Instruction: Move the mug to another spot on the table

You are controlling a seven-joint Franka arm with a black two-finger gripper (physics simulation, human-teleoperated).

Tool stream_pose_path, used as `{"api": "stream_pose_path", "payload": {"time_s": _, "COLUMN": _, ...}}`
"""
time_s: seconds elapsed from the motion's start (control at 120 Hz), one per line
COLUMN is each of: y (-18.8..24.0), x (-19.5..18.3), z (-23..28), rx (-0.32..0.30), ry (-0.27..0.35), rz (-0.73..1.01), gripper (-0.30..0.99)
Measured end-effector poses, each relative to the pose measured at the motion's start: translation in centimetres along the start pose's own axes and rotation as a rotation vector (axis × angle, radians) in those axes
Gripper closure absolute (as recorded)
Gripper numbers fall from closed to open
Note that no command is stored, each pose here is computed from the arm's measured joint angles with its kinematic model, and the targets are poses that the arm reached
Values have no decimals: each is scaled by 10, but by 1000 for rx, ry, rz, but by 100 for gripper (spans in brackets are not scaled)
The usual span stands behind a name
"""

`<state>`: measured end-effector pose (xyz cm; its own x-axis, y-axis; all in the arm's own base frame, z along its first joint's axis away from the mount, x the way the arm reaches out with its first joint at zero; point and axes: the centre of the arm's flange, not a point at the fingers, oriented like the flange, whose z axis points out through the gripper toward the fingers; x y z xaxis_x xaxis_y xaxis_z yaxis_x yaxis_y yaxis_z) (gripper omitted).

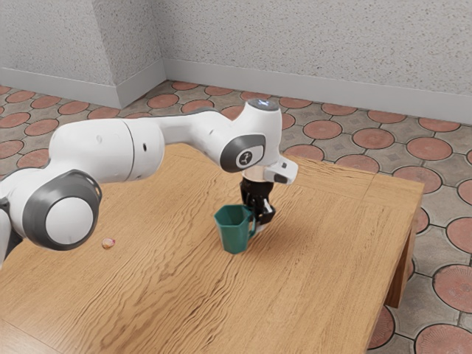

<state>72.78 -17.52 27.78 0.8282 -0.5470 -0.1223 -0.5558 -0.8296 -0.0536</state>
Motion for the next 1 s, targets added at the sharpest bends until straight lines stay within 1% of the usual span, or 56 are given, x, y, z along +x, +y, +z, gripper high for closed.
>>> {"api": "stream_pose_path", "payload": {"time_s": 0.1, "y": 0, "x": -3, "z": 0, "rx": -1, "ry": -21, "rz": -3, "gripper": 54}}
{"api": "stream_pose_path", "payload": {"time_s": 0.2, "y": -2, "x": -8, "z": 0, "rx": -2, "ry": -57, "rz": -9, "gripper": 56}}
{"api": "stream_pose_path", "payload": {"time_s": 0.467, "y": -7, "x": -27, "z": -5, "rx": -12, "ry": -180, "rz": -26, "gripper": 60}}
{"api": "stream_pose_path", "payload": {"time_s": 0.6, "y": -9, "x": -38, "z": -11, "rx": 11, "ry": -252, "rz": -26, "gripper": 61}}
{"api": "stream_pose_path", "payload": {"time_s": 0.75, "y": -30, "x": -46, "z": -31, "rx": 44, "ry": -274, "rz": -64, "gripper": 61}}
{"api": "stream_pose_path", "payload": {"time_s": 0.85, "y": -46, "x": -54, "z": -34, "rx": 59, "ry": -295, "rz": -93, "gripper": 61}}
{"api": "stream_pose_path", "payload": {"time_s": 1.0, "y": -79, "x": -72, "z": -32, "rx": 56, "ry": -321, "rz": -147, "gripper": 61}}
